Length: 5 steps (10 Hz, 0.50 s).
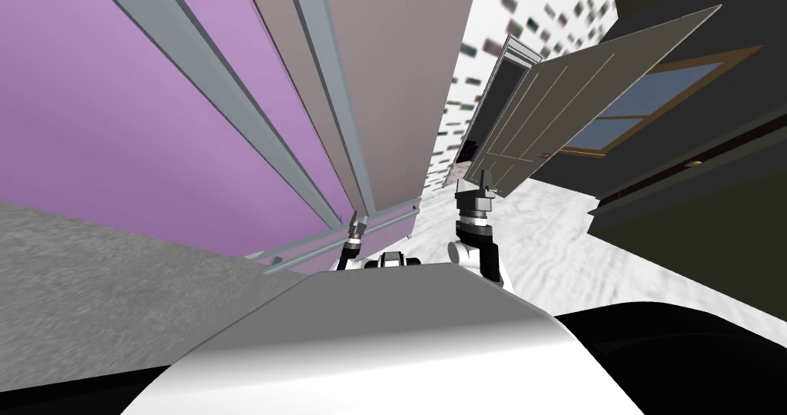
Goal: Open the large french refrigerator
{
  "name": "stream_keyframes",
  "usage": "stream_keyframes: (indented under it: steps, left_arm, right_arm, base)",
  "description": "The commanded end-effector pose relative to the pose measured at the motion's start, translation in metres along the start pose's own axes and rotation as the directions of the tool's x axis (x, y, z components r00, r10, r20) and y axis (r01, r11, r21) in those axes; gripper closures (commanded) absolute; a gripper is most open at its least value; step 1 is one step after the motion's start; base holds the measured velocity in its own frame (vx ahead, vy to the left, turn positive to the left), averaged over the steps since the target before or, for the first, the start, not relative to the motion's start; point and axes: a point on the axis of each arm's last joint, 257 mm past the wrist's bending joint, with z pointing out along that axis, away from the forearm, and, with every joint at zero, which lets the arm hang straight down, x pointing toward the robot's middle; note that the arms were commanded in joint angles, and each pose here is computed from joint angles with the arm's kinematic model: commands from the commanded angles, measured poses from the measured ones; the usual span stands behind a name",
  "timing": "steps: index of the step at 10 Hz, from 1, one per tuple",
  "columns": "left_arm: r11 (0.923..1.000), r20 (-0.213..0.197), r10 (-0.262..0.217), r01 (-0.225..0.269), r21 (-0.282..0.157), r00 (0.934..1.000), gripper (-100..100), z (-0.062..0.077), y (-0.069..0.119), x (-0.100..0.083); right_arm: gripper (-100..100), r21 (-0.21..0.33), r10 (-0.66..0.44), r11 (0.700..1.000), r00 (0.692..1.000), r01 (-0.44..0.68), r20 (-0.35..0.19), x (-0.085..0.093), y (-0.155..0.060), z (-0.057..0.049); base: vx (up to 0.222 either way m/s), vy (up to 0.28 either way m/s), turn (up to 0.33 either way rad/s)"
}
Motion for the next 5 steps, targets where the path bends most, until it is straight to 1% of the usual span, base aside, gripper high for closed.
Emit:
stream_keyframes:
  steps: [1,3,5]
  left_arm:
    - [0.9956,0.006,-0.093,0.093,0.004,0.9956,-100,0.012,0.004,0.020]
    - [0.9888,0.015,-0.149,0.148,0.014,0.9888,-100,0.019,0.005,0.035]
    - [0.9777,0.027,-0.209,0.208,0.031,0.9776,-100,0.027,0.005,0.051]
  right_arm:
    - [0,0.000,0.000,1.000,1.000,0.000,0.000,0.000,0.000,0.000]
    - [0,0.000,0.000,1.000,1.000,0.000,0.000,0.000,0.000,0.000]
    - [0,0.000,0.000,1.000,1.000,0.000,0.000,0.000,0.000,0.000]
  base:
    - [-0.028,0.077,-0.047]
    - [-0.015,0.046,-0.031]
    - [-0.009,0.032,-0.027]
